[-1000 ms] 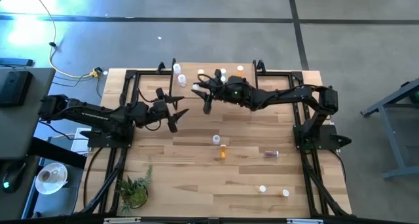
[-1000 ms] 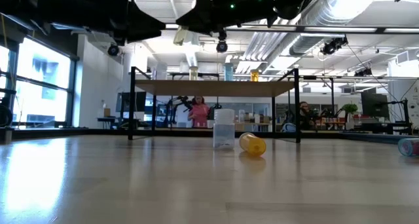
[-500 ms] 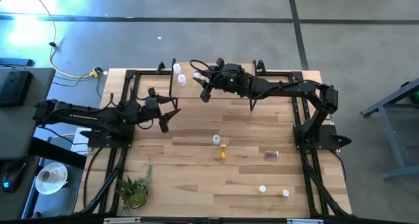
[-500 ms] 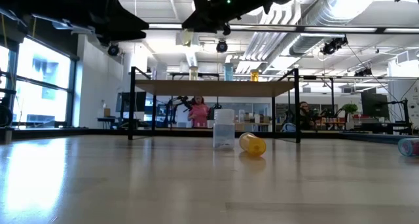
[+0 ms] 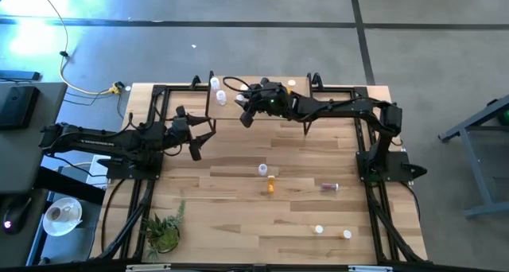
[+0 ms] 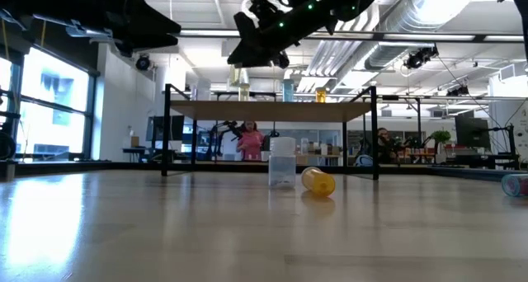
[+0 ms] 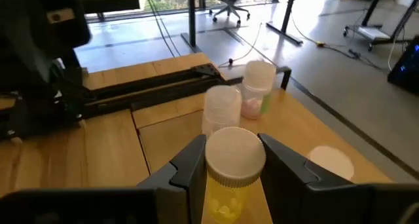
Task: Pick and place medicine bottles onto shelf by color
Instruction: Put the top yellow pill bottle on the shelf aligned with the other yellow pill bottle
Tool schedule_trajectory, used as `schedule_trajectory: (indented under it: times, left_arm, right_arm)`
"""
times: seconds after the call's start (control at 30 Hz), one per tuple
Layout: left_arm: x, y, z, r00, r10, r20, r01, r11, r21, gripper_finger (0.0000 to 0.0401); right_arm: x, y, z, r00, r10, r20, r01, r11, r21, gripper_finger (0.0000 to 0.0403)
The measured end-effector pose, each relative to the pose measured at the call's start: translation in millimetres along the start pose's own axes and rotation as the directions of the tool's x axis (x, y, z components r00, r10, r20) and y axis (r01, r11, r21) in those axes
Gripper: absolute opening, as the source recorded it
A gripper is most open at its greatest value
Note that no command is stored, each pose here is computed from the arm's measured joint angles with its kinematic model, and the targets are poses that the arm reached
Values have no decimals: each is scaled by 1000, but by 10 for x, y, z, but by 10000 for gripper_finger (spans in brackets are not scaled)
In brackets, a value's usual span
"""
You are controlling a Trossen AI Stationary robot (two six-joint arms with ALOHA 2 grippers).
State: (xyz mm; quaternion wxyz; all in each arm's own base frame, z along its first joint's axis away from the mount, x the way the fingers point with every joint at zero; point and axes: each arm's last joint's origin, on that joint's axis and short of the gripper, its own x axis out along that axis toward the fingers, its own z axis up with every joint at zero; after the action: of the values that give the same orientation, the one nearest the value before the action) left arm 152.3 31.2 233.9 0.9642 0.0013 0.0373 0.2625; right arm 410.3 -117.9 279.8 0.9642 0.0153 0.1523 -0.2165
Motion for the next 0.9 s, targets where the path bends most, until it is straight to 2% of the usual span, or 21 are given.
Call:
schedule_trajectory:
  times: [0.3, 0.57, 0.9]
  left_arm:
    - [1, 0, -15, 1000, -1, -15, 0, 1000, -9, 247]
    - [1, 0, -15, 1000, -1, -14, 0, 1000, -10, 247]
    - [-2, -13, -14, 1000, -16, -14, 16, 1000, -20, 247]
  right_arm:
    - [8, -19, -52, 997, -64, -44, 66, 997, 45, 108]
    - [49, -13, -104, 995, -74, -60, 80, 992, 102, 108]
    - [125, 20, -196, 989, -133, -71, 139, 986, 89, 108]
